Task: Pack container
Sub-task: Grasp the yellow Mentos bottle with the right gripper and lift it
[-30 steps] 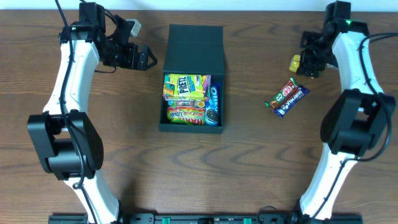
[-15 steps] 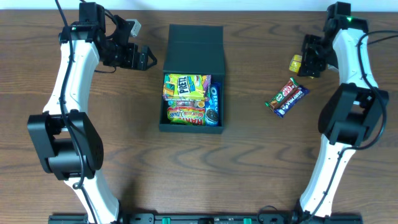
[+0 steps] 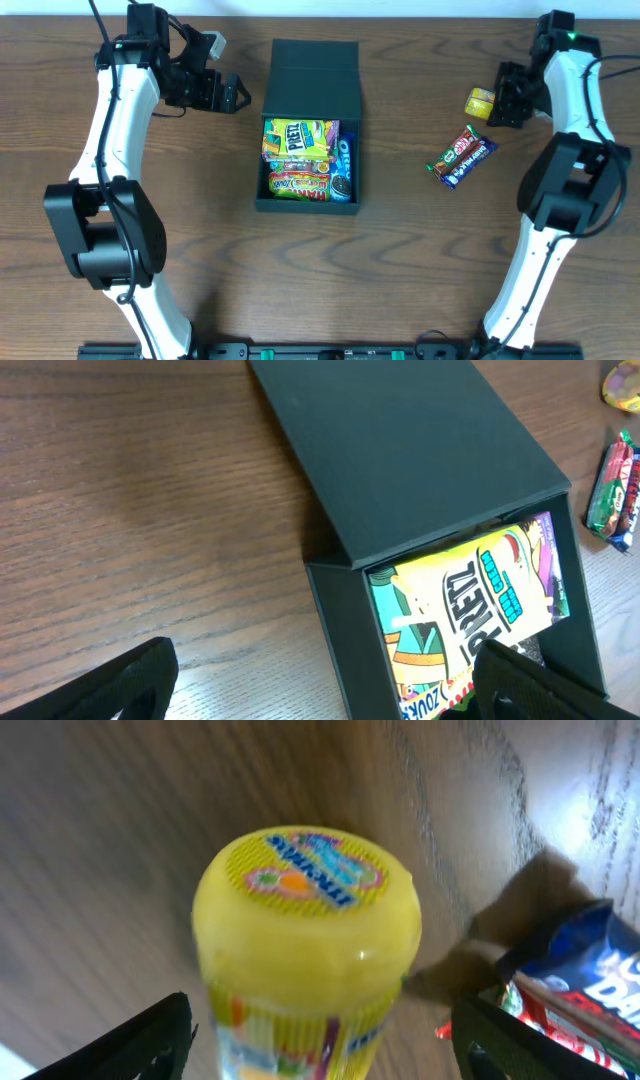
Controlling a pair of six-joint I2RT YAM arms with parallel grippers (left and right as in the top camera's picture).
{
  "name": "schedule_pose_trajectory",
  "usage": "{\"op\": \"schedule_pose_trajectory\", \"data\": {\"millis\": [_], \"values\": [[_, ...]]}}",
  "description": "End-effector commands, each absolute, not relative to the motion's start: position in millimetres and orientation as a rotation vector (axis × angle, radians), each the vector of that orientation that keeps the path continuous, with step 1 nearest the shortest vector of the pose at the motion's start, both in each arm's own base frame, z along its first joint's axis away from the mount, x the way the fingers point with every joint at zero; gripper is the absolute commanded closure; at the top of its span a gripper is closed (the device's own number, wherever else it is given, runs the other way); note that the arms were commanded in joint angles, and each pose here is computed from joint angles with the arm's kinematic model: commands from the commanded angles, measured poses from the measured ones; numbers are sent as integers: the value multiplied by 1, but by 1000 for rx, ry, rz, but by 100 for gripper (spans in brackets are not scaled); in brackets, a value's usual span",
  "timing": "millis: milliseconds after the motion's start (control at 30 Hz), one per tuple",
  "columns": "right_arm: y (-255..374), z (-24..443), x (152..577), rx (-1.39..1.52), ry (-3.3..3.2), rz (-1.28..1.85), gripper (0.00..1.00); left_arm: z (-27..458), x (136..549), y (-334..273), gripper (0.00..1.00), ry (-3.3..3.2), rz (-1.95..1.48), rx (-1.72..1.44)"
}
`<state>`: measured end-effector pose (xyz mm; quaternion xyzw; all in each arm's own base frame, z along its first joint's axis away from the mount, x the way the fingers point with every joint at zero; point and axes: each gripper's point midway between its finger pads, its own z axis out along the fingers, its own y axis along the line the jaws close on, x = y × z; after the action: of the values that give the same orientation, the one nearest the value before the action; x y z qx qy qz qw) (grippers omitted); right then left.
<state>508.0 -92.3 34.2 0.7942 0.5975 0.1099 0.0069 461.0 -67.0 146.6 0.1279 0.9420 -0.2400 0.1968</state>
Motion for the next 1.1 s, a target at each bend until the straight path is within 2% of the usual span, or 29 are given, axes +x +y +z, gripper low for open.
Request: {"op": "schedule_pose_trajectory", "data": {"millis": [0, 133, 400, 767, 900, 1000, 1067], "values": [[-95, 21, 507, 2497, 1877, 313, 21, 163, 465, -67, 5, 2596, -643, 384], [-98, 21, 509, 2485, 1867, 309, 27, 163, 465, -67, 5, 2596, -643, 384], [-100, 18, 508, 2486, 1865, 292, 49, 163, 465, -67, 5, 2596, -643, 384], [-97, 19, 508, 2478, 1893, 308, 70, 163, 465, -67, 5, 2596, -643, 384], [-91, 21, 509, 2440, 1959, 347, 83, 163, 465, -67, 5, 2596, -643, 384], [-88, 33, 506, 2394, 2024, 325, 98, 163, 465, -67, 4, 2596, -643, 384], [-85, 51, 507, 2337, 2068, 311, 98, 163, 465, -67, 5, 2596, -643, 384]]}}
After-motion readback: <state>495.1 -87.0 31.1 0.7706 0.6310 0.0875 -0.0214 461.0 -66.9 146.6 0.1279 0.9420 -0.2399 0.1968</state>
